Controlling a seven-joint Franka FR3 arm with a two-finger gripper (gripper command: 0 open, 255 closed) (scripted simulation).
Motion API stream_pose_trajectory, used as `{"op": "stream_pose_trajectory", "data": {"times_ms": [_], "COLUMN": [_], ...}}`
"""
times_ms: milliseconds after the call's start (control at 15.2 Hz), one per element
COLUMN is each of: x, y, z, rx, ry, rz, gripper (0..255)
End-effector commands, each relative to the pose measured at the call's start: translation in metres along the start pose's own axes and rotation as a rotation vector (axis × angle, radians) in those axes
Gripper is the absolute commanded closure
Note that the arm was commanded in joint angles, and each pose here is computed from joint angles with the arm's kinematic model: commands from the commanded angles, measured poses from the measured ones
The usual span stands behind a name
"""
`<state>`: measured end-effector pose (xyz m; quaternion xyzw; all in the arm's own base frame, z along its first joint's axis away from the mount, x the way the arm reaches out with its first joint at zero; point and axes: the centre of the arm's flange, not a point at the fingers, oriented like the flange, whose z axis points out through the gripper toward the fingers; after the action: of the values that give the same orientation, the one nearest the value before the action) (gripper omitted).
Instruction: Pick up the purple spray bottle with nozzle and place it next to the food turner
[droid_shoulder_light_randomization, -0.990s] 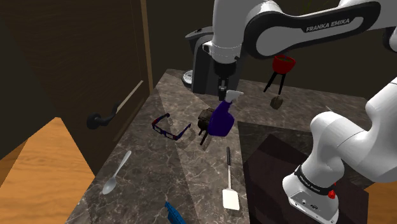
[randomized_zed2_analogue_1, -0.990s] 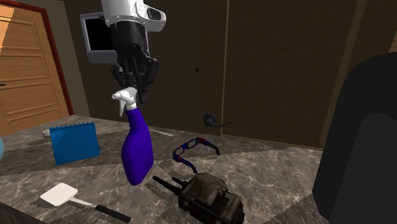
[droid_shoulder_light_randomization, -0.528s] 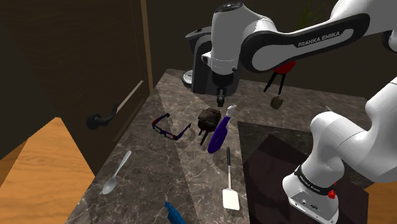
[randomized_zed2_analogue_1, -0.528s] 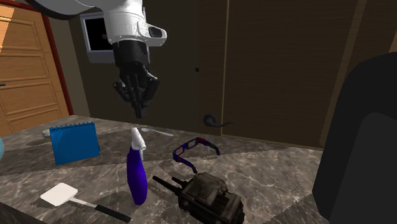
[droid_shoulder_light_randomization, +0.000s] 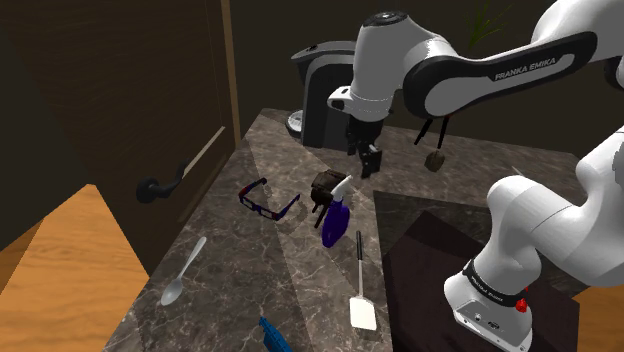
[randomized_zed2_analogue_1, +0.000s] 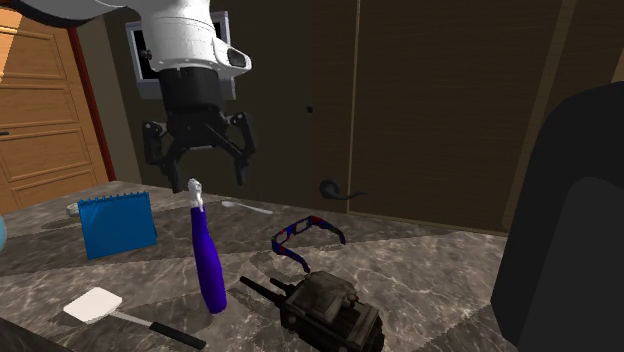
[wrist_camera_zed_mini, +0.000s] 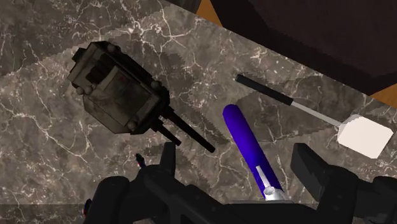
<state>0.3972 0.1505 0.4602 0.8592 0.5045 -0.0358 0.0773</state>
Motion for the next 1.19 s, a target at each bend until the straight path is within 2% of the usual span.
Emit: {"op": "stream_pose_trajectory", "data": {"times_ms": [0, 264, 726, 792, 1122], "x": [-0.001, -0.001, -0.001, -0.001, -0.001], "y": [0.0, 0.0, 0.0, 0.0, 0.0], "z": [0.01, 0.029, 0.029, 0.029, 0.029], "rx": [0.0, 0.0, 0.0, 0.0, 0.0], "ry": [0.001, 0.001, 0.001, 0.001, 0.001], "rz": [-0.02, -0.02, -0.02, -0.02, -0.02], "gripper": [0, 0, 0, 255, 255]}}
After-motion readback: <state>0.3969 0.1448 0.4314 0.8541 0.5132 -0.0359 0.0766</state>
